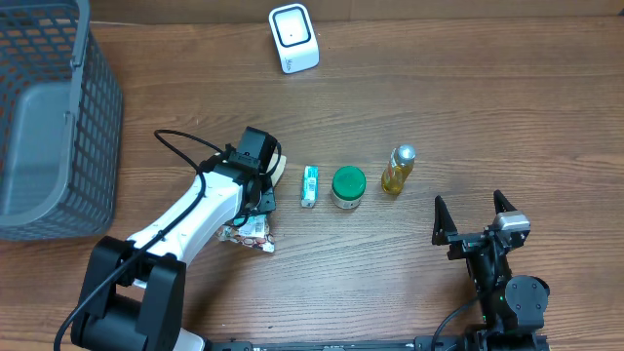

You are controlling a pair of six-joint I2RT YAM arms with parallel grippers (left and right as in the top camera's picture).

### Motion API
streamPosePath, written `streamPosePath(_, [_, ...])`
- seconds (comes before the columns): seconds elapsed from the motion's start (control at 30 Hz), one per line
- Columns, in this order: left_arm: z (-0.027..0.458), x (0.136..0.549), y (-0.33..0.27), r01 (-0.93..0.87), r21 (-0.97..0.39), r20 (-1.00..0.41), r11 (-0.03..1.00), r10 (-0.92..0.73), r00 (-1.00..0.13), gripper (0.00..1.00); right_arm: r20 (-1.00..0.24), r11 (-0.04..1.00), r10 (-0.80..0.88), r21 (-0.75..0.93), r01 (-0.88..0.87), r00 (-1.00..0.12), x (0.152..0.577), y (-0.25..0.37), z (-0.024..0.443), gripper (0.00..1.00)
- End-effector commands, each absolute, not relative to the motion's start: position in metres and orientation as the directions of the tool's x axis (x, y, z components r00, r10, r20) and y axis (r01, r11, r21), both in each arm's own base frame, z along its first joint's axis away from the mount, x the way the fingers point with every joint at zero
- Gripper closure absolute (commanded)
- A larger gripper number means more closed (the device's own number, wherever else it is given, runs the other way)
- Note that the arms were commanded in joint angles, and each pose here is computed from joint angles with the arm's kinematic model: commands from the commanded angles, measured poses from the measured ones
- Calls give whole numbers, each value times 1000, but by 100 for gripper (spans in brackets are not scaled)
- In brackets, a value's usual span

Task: Scan the item barcode

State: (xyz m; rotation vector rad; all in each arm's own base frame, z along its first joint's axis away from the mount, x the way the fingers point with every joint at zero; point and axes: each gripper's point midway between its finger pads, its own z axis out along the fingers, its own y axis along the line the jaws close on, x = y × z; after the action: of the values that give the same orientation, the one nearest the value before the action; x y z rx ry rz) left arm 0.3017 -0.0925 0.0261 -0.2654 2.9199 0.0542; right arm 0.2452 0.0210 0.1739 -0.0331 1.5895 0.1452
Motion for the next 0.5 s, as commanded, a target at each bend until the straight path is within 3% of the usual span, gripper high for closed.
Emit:
streamPosePath(0.0, [36, 311, -95, -148, 16, -243, 989, -139, -960, 43, -997, 992, 72, 74, -103, -25, 246, 19, 171, 0])
streamPosePath(0.07, [38, 311, -95, -142, 19, -242, 990, -133, -961, 24, -997, 992, 72, 74, -103, -25, 246, 19, 171, 0])
streamPosePath(0.17, [48, 314, -96, -123, 25, -236, 992, -114, -965, 18, -997, 992, 72, 74, -103, -25, 246, 19, 171, 0])
streamPosePath(0.47, [64, 313, -105, -43, 3, -198, 999, -42, -979, 23, -997, 992, 72, 74, -103, -25, 246, 19, 171, 0])
